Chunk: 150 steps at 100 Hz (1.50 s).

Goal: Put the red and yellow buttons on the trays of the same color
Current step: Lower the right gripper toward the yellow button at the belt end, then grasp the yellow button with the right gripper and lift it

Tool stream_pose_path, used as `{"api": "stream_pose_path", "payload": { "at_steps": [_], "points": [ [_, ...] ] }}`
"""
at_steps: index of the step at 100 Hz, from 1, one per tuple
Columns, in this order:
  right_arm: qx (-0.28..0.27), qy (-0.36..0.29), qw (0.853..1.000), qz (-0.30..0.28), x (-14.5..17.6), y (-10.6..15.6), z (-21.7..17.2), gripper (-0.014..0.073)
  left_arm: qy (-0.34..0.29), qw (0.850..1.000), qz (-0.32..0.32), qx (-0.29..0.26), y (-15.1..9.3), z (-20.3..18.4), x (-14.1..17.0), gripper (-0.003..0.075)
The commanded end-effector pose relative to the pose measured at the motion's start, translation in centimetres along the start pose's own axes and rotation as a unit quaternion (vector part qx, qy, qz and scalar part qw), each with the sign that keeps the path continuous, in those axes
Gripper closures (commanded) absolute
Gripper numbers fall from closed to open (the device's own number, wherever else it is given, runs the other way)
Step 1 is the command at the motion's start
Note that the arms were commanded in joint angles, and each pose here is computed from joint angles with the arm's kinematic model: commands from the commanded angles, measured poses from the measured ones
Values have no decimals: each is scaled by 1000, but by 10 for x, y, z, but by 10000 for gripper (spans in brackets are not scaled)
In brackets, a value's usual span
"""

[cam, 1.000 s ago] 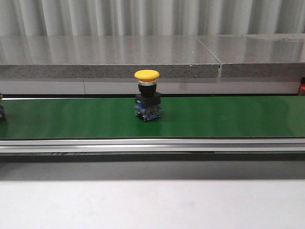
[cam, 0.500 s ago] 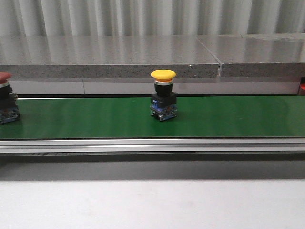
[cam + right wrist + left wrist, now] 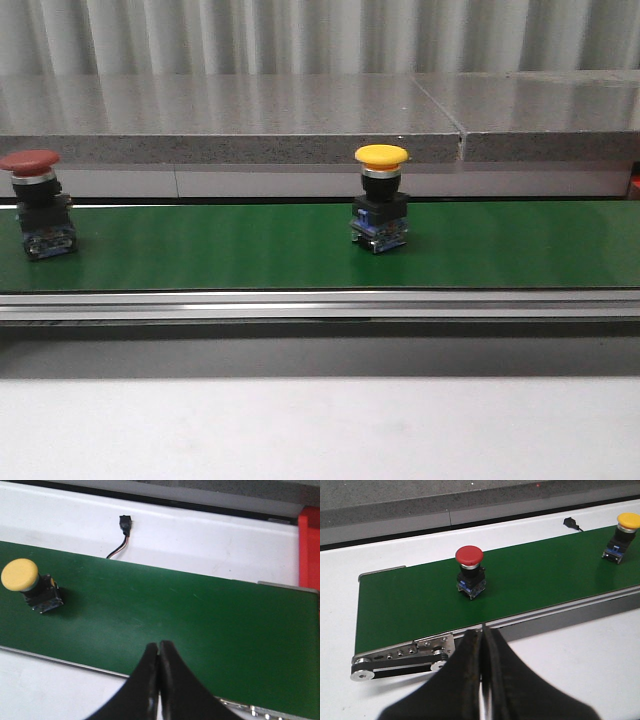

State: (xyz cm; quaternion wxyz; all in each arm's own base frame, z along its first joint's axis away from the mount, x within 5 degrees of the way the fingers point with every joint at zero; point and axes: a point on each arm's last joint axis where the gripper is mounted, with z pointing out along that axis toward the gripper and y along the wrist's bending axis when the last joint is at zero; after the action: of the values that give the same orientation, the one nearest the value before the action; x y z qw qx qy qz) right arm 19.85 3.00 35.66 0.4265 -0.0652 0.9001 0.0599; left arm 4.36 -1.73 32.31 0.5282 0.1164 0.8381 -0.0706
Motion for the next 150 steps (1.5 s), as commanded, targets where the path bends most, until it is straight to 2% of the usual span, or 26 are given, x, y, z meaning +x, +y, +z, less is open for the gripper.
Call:
{"api": "stream_pose_path", "payload": {
  "at_steps": [1, 13, 20, 25, 61, 68, 78, 83, 113, 142, 150],
  "points": [
    [-16, -30, 999, -16, -22, 7, -1, 497, -39, 999, -6, 6, -1, -3, -12, 741],
    [-39, -7, 998, -50, -34, 19, 12, 250, -39, 999, -6, 6, -1, -3, -12, 741],
    [-50, 7, 997, -62, -40, 26, 21, 153, -39, 999, -6, 6, -1, -3, -12, 741],
    [-56, 20, 996, -67, -45, 30, 27, 120, -39, 999, -6, 6, -1, -3, -12, 741],
    [-79, 113, 987, -86, -62, 42, 74, 109, -39, 999, -6, 6, -1, -3, -12, 741],
    [-92, 130, 983, -88, -62, 44, 81, 62, -39, 999, -6, 6, -1, -3, -12, 741],
    [-104, 146, 980, -86, -63, 47, 89, -48, -39, 999, -6, 6, -1, -3, -12, 741],
    [-104, 151, 979, -85, -62, 47, 93, -64, -39, 999, -6, 6, -1, -3, -12, 741],
    [-107, 179, 973, -103, -55, 47, 117, -60, -39, 999, -6, 6, -1, -3, -12, 741],
    [-97, 168, 976, -96, -51, 47, 156, -60, -39, 999, -6, 6, -1, -3, -12, 741],
    [-96, 173, 975, -95, -49, 47, 162, -36, -39, 999, -6, 6, -1, -3, -12, 741]
  ]
}}
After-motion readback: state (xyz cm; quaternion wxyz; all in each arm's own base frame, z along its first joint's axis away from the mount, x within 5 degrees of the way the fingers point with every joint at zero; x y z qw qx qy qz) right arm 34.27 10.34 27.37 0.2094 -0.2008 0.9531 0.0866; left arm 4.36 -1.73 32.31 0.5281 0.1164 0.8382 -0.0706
